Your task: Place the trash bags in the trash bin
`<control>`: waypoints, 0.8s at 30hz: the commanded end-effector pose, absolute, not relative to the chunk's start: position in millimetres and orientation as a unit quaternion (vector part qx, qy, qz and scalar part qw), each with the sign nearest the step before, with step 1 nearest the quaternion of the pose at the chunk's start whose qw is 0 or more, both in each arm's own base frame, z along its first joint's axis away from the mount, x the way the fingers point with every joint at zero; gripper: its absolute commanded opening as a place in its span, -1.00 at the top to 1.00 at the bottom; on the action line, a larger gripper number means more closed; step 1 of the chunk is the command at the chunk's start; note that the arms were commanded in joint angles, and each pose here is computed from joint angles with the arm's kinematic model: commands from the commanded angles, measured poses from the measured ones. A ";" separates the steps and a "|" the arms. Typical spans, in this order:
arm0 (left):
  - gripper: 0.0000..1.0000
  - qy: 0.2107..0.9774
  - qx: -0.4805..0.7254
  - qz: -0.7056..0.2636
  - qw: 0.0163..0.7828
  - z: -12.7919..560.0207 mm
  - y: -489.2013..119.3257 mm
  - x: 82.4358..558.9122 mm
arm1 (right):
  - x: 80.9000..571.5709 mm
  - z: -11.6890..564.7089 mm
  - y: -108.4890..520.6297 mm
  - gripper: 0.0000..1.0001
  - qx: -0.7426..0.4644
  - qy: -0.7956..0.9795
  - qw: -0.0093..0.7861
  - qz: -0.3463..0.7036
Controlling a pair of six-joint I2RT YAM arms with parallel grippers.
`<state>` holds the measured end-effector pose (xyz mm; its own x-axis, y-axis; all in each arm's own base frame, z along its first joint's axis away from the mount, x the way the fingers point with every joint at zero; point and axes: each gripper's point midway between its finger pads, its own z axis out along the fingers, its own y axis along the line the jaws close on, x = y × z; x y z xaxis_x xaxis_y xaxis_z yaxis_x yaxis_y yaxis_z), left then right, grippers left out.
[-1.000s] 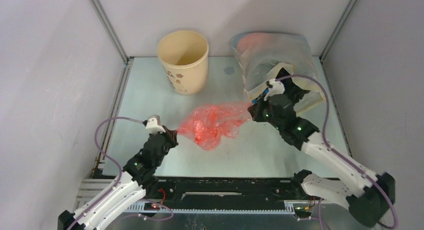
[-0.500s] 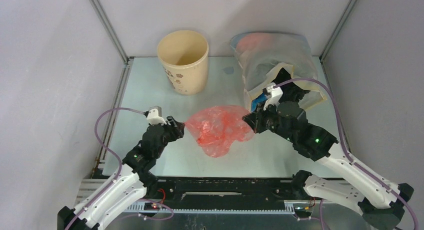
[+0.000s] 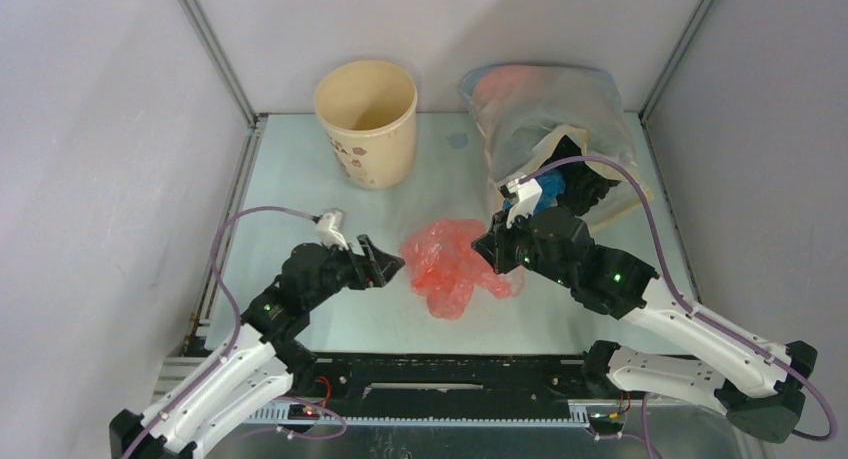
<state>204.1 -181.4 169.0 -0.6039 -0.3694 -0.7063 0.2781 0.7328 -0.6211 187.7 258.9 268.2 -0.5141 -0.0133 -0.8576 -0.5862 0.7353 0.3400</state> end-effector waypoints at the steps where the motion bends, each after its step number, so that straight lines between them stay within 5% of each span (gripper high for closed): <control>1: -0.78 0.824 0.049 -0.418 0.378 158.2 -217.7 171.1 | 193.6 285.9 254.5 1.00 -0.177 0.804 0.480 0.303; 5: -0.65 0.840 0.051 -0.402 0.361 130.8 -222.3 173.4 | 193.7 285.4 256.3 1.00 -0.175 0.805 0.479 0.304; 16: -0.68 0.841 0.075 -0.433 0.315 96.5 -253.0 178.7 | 195.6 281.6 253.5 1.00 -0.170 0.810 0.478 0.293; 19: -0.26 0.847 0.075 -0.426 0.310 87.5 -254.9 182.7 | 197.2 281.7 249.3 1.00 -0.162 0.812 0.483 0.286; 23: 0.83 0.864 0.040 -0.377 0.331 68.2 -234.1 202.1 | 203.3 285.8 227.1 1.00 -0.120 0.816 0.503 0.257; 24: 0.97 0.868 0.023 -0.366 0.336 63.5 -225.3 207.9 | 205.1 288.2 219.1 1.00 -0.106 0.816 0.511 0.249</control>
